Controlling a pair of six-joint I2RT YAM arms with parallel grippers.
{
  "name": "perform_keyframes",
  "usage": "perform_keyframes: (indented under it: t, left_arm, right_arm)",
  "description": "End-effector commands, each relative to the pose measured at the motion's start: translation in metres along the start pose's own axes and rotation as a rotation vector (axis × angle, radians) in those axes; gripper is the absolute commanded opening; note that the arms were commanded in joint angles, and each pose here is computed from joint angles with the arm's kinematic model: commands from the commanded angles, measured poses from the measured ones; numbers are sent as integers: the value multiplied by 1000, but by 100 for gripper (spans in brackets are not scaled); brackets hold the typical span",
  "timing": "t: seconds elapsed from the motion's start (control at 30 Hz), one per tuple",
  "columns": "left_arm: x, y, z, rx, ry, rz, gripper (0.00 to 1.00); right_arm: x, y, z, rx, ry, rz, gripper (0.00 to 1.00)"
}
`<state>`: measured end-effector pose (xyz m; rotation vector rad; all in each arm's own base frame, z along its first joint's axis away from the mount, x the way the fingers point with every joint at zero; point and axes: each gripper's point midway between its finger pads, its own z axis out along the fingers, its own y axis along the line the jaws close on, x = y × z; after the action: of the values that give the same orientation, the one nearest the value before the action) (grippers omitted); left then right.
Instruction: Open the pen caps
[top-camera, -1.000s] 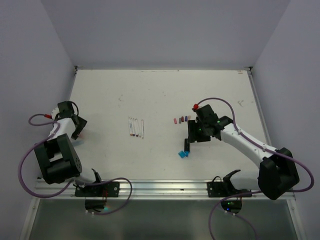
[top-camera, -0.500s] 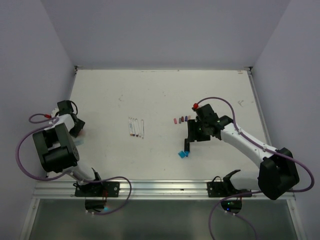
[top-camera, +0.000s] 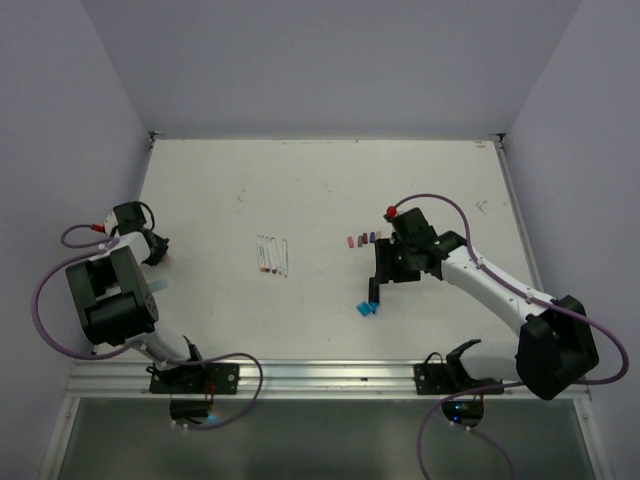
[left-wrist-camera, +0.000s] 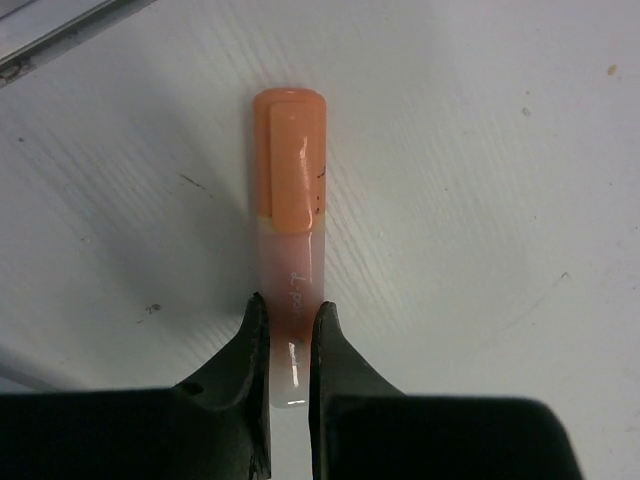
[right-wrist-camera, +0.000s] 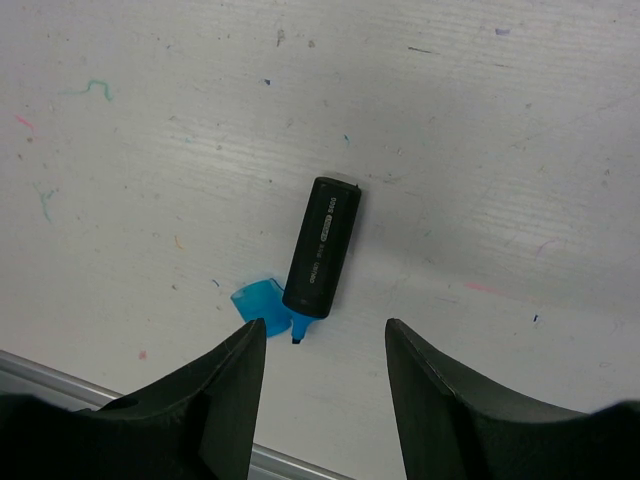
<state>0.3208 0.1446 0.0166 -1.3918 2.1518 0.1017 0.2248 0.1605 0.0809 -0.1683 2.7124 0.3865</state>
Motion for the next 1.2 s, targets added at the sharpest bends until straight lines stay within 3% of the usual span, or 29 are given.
perform_keyframes:
  t: [0.0, 0.1, 0.3, 0.47, 0.7, 0.93, 1.17]
  left_arm:
    - [27, -2, -2, 86, 81, 41, 0]
    - [23, -27, -24, 203, 55, 71, 0]
    - [16, -90, -107, 486, -14, 142, 0]
    - [61, -137, -188, 796, 16, 253, 0]
    - [163, -151, -277, 1256, 177, 492, 0]
    - [252, -134, -311, 1357, 308, 644, 0]
    - [321, -131, -340, 1387, 379, 745, 0]
  right_arm:
    - [-12, 11, -8, -45, -50, -2, 55]
    - [-11, 11, -7, -52, -48, 5, 55]
    - [-12, 20, -16, -104, -71, 12, 55]
    - [-12, 37, -25, -204, -97, 26, 54]
    - [-22, 75, -54, -423, -168, 60, 54]
    - [-41, 108, -78, -620, -246, 88, 54]
    - [-38, 113, -77, -670, -240, 144, 54]
